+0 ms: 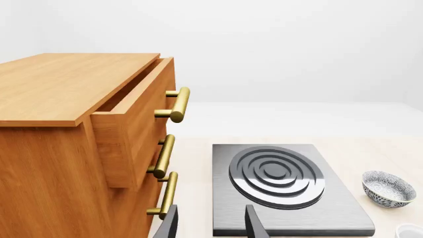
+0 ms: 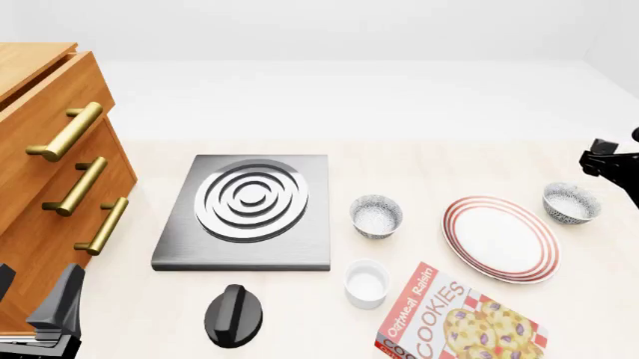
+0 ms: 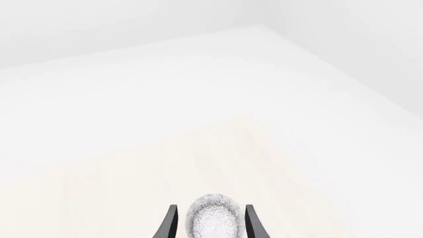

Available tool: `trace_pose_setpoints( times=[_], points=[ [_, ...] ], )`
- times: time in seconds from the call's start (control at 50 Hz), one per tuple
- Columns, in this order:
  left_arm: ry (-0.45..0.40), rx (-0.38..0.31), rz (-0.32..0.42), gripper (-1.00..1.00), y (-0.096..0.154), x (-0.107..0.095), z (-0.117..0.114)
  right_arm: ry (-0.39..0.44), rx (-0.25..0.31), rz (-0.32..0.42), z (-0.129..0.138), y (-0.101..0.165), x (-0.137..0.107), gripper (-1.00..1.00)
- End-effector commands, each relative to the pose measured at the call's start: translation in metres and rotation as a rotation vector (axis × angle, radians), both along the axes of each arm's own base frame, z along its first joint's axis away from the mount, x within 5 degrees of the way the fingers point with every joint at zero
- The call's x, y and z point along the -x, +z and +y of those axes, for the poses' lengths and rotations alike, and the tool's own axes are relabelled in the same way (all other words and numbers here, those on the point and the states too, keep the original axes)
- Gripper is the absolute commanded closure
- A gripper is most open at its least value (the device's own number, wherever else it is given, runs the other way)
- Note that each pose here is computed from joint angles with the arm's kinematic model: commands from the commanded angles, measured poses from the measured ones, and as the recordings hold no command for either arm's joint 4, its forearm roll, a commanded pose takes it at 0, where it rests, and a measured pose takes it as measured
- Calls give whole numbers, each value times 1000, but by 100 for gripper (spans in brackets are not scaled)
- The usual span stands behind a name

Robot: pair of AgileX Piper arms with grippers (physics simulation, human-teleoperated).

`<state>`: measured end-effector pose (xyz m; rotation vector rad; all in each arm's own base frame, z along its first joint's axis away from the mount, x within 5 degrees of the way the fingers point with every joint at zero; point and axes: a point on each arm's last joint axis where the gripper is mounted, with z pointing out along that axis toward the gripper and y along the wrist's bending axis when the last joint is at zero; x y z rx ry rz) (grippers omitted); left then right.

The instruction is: Pick the akita bowl next to the plate and place it on the plate.

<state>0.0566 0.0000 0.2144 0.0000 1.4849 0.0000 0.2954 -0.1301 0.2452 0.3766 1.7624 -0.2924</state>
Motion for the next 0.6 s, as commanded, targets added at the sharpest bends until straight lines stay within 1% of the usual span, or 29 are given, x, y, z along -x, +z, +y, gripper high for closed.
trace_pose_setpoints(
  times=[0.02,0.6],
  points=[
    [0,0,0,-100,0,0,0,-11,-9,5,-4,-3,-1,-100],
    [0,0,0,-100,0,0,0,-38,-30,15,-14,-9,-4,-100]
  ],
)
